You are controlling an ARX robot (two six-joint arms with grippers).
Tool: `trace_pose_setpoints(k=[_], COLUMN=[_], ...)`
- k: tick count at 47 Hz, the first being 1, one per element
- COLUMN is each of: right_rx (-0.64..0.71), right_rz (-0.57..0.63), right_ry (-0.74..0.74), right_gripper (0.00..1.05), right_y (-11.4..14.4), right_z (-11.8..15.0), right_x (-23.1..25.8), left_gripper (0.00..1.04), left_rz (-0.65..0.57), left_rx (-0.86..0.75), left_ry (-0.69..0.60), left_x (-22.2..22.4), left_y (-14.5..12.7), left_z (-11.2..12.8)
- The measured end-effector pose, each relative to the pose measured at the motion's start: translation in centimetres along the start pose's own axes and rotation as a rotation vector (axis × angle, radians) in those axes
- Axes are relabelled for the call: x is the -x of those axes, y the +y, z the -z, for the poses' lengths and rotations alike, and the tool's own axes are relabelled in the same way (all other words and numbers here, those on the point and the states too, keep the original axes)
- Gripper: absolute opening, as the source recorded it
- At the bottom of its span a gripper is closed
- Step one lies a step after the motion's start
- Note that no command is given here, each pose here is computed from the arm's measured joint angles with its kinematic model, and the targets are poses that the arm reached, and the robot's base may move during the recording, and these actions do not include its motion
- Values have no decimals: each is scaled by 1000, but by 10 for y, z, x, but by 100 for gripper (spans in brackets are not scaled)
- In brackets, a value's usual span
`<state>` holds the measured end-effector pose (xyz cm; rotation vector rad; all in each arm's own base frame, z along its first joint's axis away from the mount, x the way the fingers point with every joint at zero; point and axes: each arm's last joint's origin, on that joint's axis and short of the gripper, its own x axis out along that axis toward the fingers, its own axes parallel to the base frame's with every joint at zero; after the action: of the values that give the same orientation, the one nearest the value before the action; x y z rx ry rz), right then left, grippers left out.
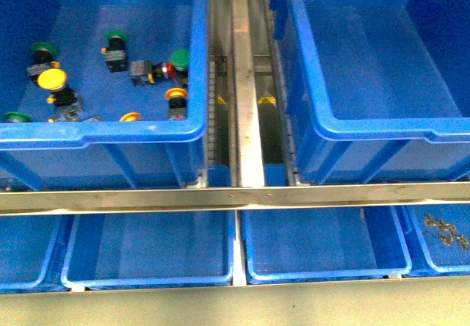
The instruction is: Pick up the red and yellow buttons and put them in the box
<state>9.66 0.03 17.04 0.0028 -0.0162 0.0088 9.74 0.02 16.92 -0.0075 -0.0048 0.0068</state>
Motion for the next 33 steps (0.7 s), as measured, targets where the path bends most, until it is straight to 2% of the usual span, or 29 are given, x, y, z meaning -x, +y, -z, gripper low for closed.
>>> trace_pose_setpoints(k=[25,30,33], right_rx=[0,0,0], right_rz=[8,8,8], right_ry=[0,0,0], right_gripper=[99,99,99], right_y=[0,0,0], right_z=[0,0,0], right_x=[0,0,0], left_gripper=[97,97,97], left_rz=[13,72,51], left_rx=[3,167,234], left_ry=[10,419,520], left_x=[0,-6,-19], left_y=[0,-2,-2], left_z=[0,-5,-14])
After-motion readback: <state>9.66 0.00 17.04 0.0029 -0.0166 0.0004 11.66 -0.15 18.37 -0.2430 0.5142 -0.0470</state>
